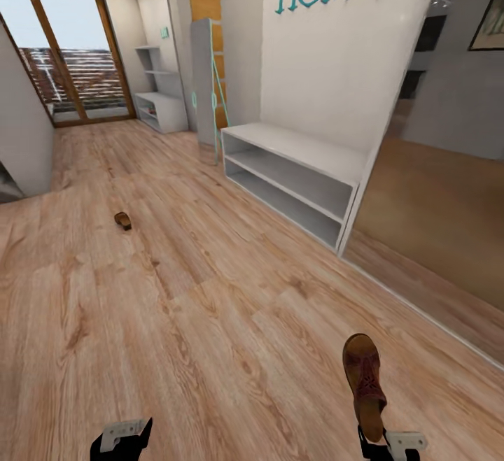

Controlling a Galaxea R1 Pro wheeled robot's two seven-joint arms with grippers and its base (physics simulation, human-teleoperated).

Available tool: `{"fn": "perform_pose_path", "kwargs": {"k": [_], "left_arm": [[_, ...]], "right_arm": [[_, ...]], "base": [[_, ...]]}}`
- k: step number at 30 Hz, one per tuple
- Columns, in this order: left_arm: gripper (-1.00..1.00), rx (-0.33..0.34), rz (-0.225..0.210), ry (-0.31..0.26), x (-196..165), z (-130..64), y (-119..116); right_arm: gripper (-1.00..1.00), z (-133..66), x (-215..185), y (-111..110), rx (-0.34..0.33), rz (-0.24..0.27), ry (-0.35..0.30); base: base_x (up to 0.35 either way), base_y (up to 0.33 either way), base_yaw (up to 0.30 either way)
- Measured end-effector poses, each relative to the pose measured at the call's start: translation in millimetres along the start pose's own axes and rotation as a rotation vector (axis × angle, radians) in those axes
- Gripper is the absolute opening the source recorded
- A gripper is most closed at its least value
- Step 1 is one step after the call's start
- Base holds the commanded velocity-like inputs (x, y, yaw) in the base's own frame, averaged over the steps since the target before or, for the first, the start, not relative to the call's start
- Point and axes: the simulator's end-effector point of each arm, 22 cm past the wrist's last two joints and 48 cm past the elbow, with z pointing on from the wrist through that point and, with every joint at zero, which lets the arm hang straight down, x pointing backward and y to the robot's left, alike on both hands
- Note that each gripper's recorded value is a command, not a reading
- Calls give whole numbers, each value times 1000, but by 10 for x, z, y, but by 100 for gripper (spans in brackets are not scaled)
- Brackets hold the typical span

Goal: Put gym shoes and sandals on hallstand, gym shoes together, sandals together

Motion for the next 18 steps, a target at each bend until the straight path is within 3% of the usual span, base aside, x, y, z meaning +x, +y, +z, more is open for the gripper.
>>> {"fn": "perform_pose_path", "kwargs": {"k": [18], "left_arm": [[100,-1,0,24,112,-6,3]], "right_arm": [[-100,-2,70,-22,11,-2,15]], "base": [[339,0,240]]}}
